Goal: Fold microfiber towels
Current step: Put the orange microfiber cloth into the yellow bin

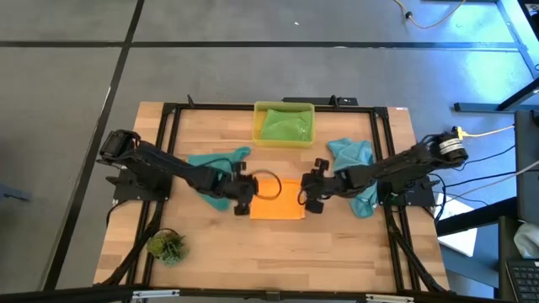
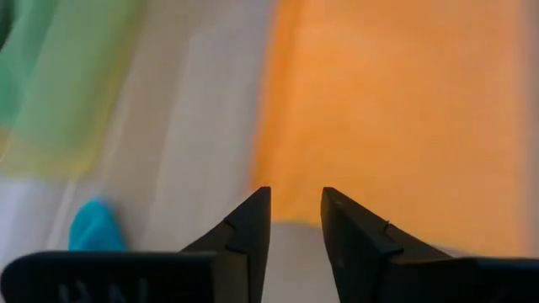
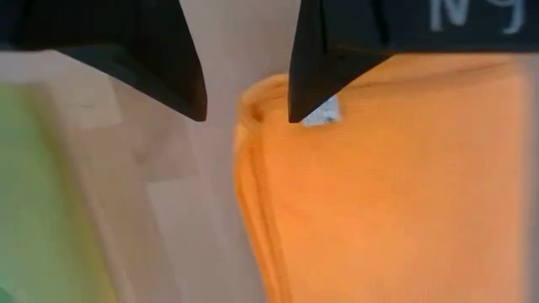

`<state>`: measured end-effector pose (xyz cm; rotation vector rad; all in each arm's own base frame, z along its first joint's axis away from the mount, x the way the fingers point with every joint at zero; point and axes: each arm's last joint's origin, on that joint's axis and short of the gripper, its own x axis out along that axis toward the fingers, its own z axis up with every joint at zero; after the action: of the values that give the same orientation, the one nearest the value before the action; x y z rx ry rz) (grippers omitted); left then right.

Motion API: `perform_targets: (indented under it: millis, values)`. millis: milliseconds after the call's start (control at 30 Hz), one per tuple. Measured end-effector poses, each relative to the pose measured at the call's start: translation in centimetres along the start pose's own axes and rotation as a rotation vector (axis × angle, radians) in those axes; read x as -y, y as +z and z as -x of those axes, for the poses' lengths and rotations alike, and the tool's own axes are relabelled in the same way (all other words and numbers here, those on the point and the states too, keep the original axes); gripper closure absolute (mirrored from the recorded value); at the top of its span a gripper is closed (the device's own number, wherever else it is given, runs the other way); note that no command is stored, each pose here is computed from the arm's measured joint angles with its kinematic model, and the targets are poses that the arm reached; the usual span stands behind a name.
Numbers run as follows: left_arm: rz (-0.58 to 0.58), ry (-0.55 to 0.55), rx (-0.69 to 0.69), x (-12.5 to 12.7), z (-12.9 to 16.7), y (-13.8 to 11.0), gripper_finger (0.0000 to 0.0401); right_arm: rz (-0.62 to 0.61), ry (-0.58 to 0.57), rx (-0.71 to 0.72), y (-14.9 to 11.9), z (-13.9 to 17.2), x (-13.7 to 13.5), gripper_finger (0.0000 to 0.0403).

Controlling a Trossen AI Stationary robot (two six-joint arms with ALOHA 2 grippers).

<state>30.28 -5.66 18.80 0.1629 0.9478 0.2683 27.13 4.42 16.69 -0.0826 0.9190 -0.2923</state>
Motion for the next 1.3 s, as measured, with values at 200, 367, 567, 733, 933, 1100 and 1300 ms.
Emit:
perform_targets:
  millis: [200, 367, 567, 733, 933, 1100, 1300]
  values:
    - [-0.215, -0.087, 0.058, 4.3, 2.1, -0.5, 0.0306, 0.023, 0.085, 0.073, -0.2, 2.4, -2.6, 0.0244]
    - [-0.241, -0.158, 0.118, 7.6, 2.9, -1.2, 0.0306, 0.042, 0.074, 0.120, -1.0, 3.5, -5.0, 0.0248]
    - [-0.217, -0.174, 0.207, 9.4, 2.5, -1.0, 0.0305, 0.046, 0.089, 0.214, -1.0, 4.6, -6.6, 0.0248]
    - [-0.263, -0.161, 0.284, 10.1, 1.8, -0.4, 0.0289, 0.046, 0.094, 0.238, -0.8, 4.8, -6.7, 0.0248]
    - [-0.239, -0.119, 0.295, 9.4, 1.4, 0.0, 0.0256, 0.037, 0.095, 0.238, -0.8, 4.8, -6.7, 0.0248]
    - [-0.181, -0.168, 0.261, 8.6, 0.8, 0.3, 0.0213, 0.040, 0.085, 0.234, -0.9, 4.8, -6.7, 0.0248]
    - [-0.199, -0.170, 0.167, 8.1, -0.4, -0.4, 0.0170, 0.039, 0.085, 0.233, -0.9, 4.8, -6.7, 0.0248]
